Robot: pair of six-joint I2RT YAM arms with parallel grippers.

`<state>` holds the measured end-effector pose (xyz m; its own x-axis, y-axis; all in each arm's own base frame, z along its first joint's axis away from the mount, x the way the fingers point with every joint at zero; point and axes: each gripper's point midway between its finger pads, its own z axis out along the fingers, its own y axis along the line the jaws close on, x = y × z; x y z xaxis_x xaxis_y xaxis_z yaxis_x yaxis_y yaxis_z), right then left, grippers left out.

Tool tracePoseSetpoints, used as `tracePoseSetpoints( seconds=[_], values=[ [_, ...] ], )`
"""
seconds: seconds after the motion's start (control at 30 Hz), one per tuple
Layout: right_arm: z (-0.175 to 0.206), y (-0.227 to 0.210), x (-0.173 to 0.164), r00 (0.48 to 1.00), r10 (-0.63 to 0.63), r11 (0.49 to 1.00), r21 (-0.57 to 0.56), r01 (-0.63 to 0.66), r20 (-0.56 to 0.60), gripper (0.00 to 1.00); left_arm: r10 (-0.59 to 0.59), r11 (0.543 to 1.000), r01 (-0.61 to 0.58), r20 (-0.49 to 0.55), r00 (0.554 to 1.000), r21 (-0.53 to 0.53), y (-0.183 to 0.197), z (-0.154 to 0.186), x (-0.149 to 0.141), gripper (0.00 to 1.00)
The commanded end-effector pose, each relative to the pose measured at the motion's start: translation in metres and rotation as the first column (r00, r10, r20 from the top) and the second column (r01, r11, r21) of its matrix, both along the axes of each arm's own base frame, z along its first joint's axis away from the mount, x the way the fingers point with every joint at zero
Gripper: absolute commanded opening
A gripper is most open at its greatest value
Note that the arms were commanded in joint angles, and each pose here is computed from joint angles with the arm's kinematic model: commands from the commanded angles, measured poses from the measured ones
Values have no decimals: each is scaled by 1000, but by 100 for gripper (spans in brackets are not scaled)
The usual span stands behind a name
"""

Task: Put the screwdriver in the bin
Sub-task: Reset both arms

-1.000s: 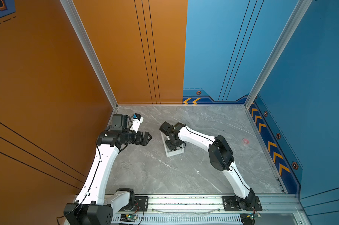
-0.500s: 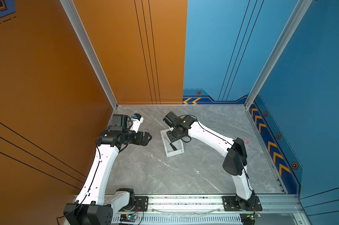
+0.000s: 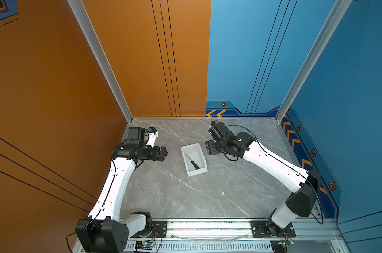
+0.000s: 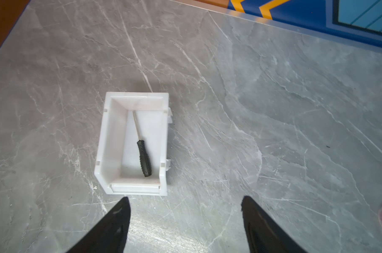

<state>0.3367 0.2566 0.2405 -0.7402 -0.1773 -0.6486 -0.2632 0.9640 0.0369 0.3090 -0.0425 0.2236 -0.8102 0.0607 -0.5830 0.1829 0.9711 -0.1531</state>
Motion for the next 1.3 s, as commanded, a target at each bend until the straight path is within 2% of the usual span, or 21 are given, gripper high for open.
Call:
tracePoseSetpoints(
  seconds=[0.0, 0.03, 0.07, 0.23, 0.43, 0.47, 0.57, 0.63, 0.7, 0.8, 0.9, 1.17, 1.27],
  values=[
    [15, -26, 13, 990, -108, 990, 102, 98, 90, 88, 97, 995, -97, 12, 995, 6, 14, -4, 11, 98],
    [13, -39, 16, 986, -138, 983, 131, 125, 96, 90, 117, 993, -117, 22, 993, 8, 18, -5, 13, 98],
    [12, -48, 18, 981, -164, 977, 157, 146, 104, 100, 134, 991, -134, 34, 990, 8, 21, -5, 16, 98],
    [14, -90, 20, 951, -261, 941, 262, 213, 164, 100, 213, 977, -213, 101, 972, -7, 33, -1, 28, 98],
    [0, -145, 16, 885, -403, 909, 220, 356, 235, 100, 301, 954, -296, 175, 937, -54, 43, -6, 40, 98],
    [-3, -155, 15, 873, -420, 903, 208, 375, 249, 100, 313, 950, -309, 181, 932, -51, 45, -15, 40, 98],
    [-9, -176, 12, 851, -425, 905, 151, 397, 310, 100, 345, 938, -344, 246, 906, -46, 55, -25, 44, 98],
    [-12, -190, 10, 829, -439, 898, 129, 421, 346, 100, 385, 919, -394, 284, 878, -27, 66, -33, 46, 98],
    [-10, -204, 7, 793, -472, 879, 136, 457, 385, 100, 439, 886, -464, 358, 824, -17, 82, -33, 49, 98],
    [-11, -215, 4, 760, -476, 875, 152, 459, 443, 100, 427, 876, -482, 446, 786, 10, 93, -39, 55, 98],
    [-22, -219, 5, 757, -437, 893, 137, 428, 485, 100, 408, 875, -483, 495, 767, 27, 98, -55, 57, 98],
    [-42, -247, 11, 731, -449, 880, 111, 462, 513, 100, 347, 914, -405, 550, 760, -17, 84, -98, 64, 98],
    [-47, -253, 13, 729, -439, 882, 97, 461, 526, 100, 345, 914, -406, 567, 748, -20, 81, -105, 74, 98]
  ],
)
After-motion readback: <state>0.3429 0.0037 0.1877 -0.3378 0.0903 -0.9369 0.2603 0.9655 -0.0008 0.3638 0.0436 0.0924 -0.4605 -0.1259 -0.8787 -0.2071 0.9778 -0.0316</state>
